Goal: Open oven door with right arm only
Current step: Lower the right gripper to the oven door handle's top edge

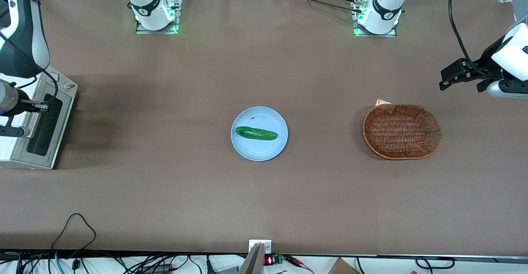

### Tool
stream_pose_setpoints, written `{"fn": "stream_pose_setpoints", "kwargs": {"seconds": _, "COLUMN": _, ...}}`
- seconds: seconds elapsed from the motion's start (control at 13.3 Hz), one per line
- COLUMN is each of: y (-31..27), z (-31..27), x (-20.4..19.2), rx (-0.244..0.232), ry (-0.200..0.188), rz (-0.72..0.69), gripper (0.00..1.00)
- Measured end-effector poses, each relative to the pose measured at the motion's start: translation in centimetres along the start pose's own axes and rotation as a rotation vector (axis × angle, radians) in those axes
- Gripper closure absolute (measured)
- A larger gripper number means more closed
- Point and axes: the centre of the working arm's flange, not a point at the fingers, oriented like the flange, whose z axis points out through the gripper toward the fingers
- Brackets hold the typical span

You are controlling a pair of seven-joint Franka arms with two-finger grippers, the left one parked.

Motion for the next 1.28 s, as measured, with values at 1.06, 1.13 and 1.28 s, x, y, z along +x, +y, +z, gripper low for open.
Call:
{"fn": "stream_pose_setpoints", "kwargs": {"seconds": 1.06, "y": 2.3, "z": 8.2, "x": 2.0, "rx": -0.094, "ry": -0.037, "rz": 0.0, "gripper": 0.99}}
{"fn": "stream_pose_setpoints", "kwargs": {"seconds": 1.13, "y": 2.6, "z": 8.4, "x": 2.0, "rx": -0.095, "ry": -0.039, "rz": 0.005, "gripper": 0.99}}
{"fn": "stream_pose_setpoints", "kwargs": {"seconds": 1.28, "y": 3.1, "z": 8.7, "x": 2.0, "rx": -0.096, "ry": -0.038, "rz": 0.011, "gripper": 0.99}}
